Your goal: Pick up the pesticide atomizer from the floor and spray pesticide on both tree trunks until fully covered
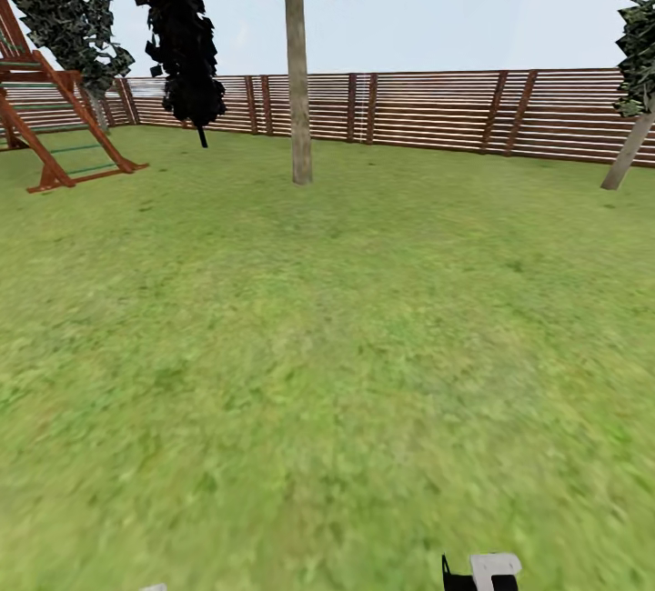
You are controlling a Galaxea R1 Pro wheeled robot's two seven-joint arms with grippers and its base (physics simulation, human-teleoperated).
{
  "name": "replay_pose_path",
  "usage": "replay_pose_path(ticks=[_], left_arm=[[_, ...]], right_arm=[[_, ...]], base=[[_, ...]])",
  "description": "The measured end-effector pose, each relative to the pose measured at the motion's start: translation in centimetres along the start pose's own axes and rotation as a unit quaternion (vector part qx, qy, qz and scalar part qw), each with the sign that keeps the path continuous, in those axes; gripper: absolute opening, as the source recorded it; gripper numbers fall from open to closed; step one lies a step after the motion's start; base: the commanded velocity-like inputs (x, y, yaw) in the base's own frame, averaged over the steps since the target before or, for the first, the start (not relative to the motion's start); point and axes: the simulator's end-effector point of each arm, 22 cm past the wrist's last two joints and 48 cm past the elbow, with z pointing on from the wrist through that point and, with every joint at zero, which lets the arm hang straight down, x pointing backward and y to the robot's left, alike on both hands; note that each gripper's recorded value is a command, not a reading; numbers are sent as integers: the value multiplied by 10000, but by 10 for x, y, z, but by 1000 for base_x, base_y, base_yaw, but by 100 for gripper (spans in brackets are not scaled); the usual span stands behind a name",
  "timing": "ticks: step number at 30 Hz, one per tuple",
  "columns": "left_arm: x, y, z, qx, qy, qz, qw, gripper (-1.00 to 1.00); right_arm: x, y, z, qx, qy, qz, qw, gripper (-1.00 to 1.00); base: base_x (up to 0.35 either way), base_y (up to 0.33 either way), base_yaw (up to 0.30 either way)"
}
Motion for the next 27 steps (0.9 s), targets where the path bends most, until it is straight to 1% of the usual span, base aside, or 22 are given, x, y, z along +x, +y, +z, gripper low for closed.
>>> replay_pose_path(ticks=[3, 9, 27], left_arm=[[0, -2, 0, 21, 1, 23, 10000, -100], [0, -1, 0, 12, 1, 3, 10000, -100], [-1, 3, 0, -27, -6, 0, 10000, -100]], right_arm=[[0, 0, 0, 0, -1, 0, 10000, 100], [0, 0, 0, 0, 0, 0, 10000, 100], [0, 0, 0, 0, 0, 0, 10000, 100]], base=[[340, 0, 0], [339, 0, 0], [339, 0, 0]])
